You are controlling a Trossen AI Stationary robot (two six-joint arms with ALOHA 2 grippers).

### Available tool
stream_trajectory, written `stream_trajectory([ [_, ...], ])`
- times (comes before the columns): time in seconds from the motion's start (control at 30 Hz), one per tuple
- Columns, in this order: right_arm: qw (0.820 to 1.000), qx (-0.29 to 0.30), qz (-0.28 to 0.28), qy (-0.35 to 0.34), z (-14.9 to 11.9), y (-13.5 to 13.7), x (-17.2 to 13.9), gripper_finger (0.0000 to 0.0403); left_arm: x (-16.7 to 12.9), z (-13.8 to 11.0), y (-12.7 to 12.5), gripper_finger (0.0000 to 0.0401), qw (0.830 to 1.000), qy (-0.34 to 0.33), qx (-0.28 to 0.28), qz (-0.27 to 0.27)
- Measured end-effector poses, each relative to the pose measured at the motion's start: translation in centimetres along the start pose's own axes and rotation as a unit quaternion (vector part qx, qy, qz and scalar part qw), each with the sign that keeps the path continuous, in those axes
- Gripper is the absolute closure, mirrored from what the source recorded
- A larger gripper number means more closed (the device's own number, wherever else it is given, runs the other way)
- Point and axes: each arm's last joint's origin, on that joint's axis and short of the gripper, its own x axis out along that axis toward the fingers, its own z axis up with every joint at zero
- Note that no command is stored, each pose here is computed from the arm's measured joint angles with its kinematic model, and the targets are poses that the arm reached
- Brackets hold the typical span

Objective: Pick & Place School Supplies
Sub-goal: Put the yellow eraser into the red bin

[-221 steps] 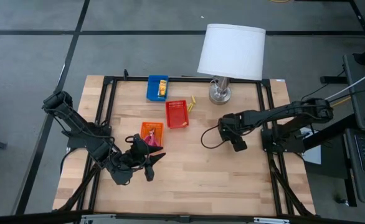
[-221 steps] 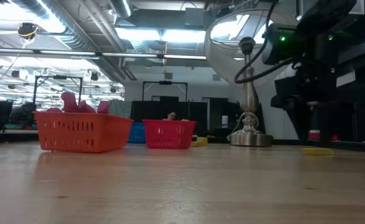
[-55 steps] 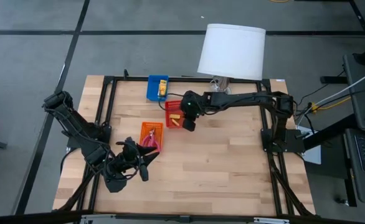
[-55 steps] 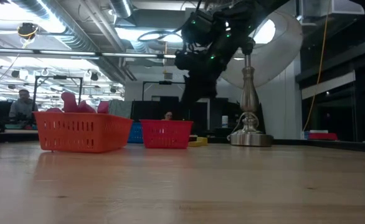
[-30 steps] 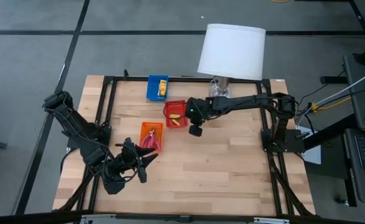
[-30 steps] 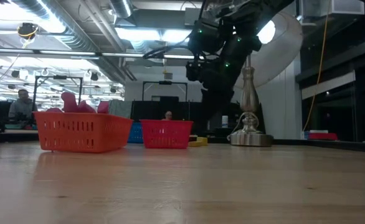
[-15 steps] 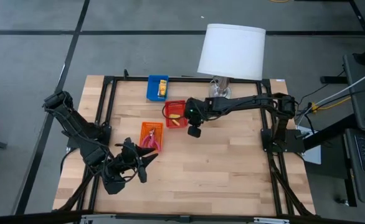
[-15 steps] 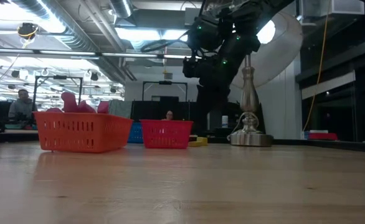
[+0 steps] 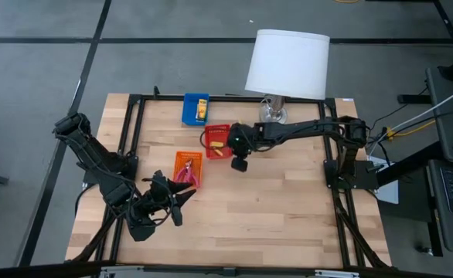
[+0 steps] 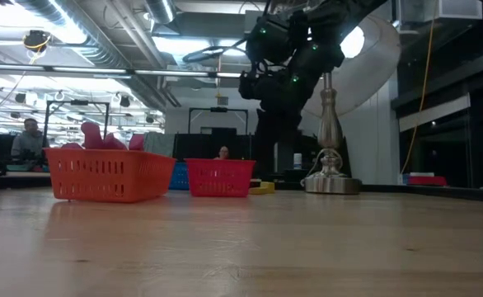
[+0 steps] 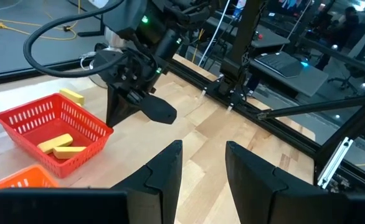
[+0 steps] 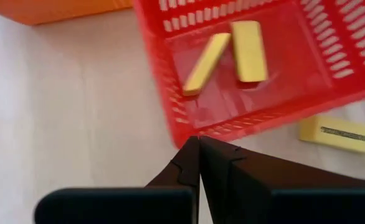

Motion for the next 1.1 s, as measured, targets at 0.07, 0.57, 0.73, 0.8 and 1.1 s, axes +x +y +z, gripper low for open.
stream_trajectory([
  [0.07,1.0,0.001,-0.003,0.0,0.0,0.0,0.0,0.0398,0.0,0.0,0.0,0.0283,1.0,0.0,0.0,0.0],
  [0.57,0.999,0.018,-0.032,0.012,-0.3,-0.5,0.2,0.0399,-0.3,-0.1,-0.1,0.0283,1.0,0.002,-0.001,-0.005],
  [0.73,0.999,0.027,-0.018,0.007,-0.2,-0.4,1.0,0.0399,-0.3,-0.1,-0.1,0.0283,1.0,0.002,-0.001,-0.005],
  [0.8,0.999,0.028,-0.017,0.017,-0.4,-0.3,1.2,0.0399,-0.3,-0.1,-0.1,0.0283,1.0,0.002,-0.001,-0.005],
  [1.1,0.999,0.029,-0.013,0.008,-0.2,-0.1,1.4,0.0399,-0.3,-0.1,0.0,0.0283,1.0,0.003,0.003,-0.004],
])
